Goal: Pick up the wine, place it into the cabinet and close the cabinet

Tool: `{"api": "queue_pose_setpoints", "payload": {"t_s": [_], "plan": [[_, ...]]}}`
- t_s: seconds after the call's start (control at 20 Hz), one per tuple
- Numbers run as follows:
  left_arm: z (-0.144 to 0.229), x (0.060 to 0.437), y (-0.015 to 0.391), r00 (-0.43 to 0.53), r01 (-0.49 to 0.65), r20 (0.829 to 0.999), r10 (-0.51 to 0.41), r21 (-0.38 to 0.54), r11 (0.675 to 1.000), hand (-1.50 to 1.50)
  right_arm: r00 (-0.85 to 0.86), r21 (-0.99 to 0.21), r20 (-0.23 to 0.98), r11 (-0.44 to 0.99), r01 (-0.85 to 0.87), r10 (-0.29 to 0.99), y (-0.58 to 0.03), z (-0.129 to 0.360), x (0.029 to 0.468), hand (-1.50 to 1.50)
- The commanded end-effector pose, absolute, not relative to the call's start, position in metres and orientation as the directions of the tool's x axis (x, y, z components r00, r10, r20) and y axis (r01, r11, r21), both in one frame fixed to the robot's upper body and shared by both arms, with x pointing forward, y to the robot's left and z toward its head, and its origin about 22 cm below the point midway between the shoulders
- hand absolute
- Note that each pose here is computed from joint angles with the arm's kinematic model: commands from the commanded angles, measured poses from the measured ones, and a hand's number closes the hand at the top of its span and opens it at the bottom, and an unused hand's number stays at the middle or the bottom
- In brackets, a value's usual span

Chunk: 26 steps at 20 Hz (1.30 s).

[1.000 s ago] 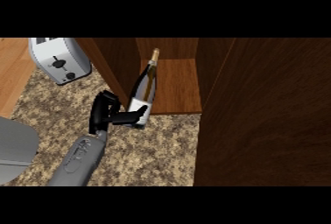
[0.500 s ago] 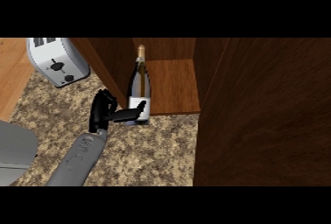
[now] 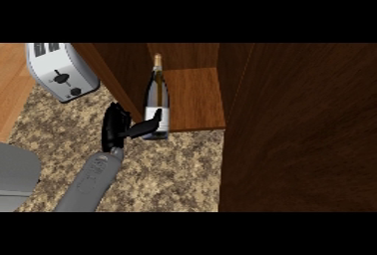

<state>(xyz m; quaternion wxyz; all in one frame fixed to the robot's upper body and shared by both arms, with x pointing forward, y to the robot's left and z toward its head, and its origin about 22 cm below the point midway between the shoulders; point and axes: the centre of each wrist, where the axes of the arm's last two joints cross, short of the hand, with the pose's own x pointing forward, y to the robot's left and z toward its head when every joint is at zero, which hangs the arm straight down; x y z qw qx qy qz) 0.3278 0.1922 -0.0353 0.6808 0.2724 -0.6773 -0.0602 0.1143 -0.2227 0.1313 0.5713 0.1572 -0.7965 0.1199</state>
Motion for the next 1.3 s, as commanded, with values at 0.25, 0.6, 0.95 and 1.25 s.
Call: {"api": "queue_pose_setpoints", "payload": {"t_s": [0.25, 0.6, 0.95, 1.25], "plan": [[-0.028, 0.351, 0.131, 0.060, -0.207, 0.909, -0.412, 0.415, 0.886, 1.50, -0.283, 0.049, 0.940, 0.898, -0.438, -0.189, -0.223, 0.134, 0.107, -1.50], [-0.015, 0.362, 0.143, 0.059, -0.289, 0.937, -0.343, 0.345, 0.893, 1.50, -0.305, 0.041, 0.933, 0.896, -0.443, -0.193, -0.222, 0.133, 0.109, -1.50], [-0.006, 0.368, 0.144, -0.053, -0.309, 0.826, -0.561, 0.520, 0.796, 1.50, -0.277, 0.030, 0.943, 0.872, -0.488, -0.187, -0.218, 0.129, 0.112, -1.50], [-0.021, 0.355, 0.136, -0.083, -0.305, 0.767, -0.636, 0.588, 0.749, 1.50, -0.289, 0.040, 0.936, 0.877, -0.479, -0.201, -0.221, 0.128, 0.114, -1.50]]}}
